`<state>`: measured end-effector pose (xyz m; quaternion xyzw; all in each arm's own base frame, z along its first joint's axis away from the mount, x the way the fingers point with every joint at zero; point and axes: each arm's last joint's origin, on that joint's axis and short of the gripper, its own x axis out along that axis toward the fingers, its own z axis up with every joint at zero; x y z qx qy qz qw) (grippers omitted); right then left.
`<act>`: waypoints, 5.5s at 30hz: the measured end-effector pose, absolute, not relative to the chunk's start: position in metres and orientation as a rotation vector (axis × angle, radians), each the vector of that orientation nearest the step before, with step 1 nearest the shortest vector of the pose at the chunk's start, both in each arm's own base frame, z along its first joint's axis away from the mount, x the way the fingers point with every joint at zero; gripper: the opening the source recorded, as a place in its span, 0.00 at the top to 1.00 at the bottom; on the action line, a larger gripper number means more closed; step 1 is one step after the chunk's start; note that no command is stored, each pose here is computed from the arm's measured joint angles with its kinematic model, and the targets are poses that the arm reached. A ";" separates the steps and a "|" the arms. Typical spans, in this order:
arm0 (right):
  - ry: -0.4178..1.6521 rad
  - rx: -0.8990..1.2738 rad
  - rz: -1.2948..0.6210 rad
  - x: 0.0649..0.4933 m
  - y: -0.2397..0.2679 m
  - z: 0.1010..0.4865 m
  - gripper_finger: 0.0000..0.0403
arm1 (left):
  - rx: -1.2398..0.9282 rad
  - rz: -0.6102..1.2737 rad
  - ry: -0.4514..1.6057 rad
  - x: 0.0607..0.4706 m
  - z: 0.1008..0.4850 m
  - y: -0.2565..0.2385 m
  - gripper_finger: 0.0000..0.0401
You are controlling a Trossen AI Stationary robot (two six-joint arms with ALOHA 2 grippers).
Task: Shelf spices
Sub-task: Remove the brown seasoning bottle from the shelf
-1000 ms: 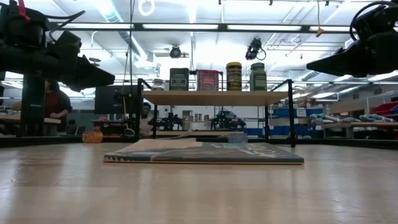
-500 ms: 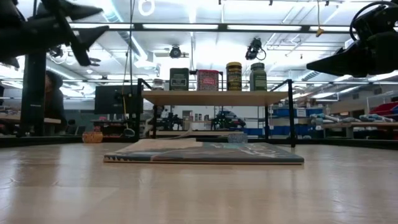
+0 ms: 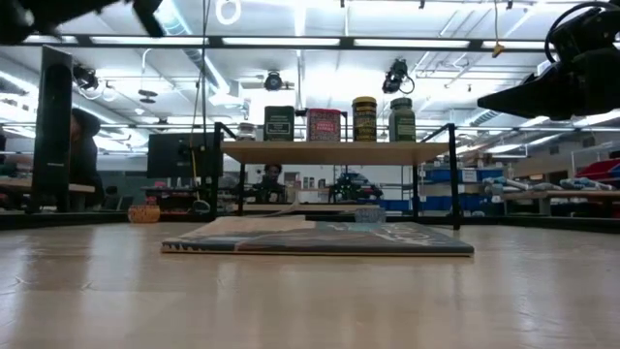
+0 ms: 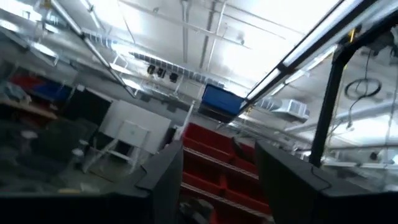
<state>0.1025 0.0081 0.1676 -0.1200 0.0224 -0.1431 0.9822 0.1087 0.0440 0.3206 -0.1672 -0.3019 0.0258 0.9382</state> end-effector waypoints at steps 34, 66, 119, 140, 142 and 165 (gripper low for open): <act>0.043 -0.241 -0.288 0.102 0.008 0.168 0.56 | 0.261 0.548 0.764 0.240 0.371 0.123 0.24; 0.044 -0.241 -0.288 0.102 0.008 0.168 0.56 | -0.085 0.576 1.002 0.249 0.292 0.216 0.20; 0.043 -0.241 -0.288 0.102 0.008 0.168 0.56 | -0.089 0.296 0.529 0.204 0.396 0.079 0.55; 0.022 -0.233 -0.290 0.102 0.008 0.170 0.56 | -0.094 0.228 0.782 0.293 0.226 0.015 0.55; 0.022 -0.233 -0.290 0.102 0.008 0.170 0.56 | -0.075 0.223 0.815 0.299 0.211 0.015 0.55; 0.019 -0.231 -0.290 0.102 0.008 0.170 0.56 | -0.048 0.282 0.980 0.318 0.151 0.020 0.55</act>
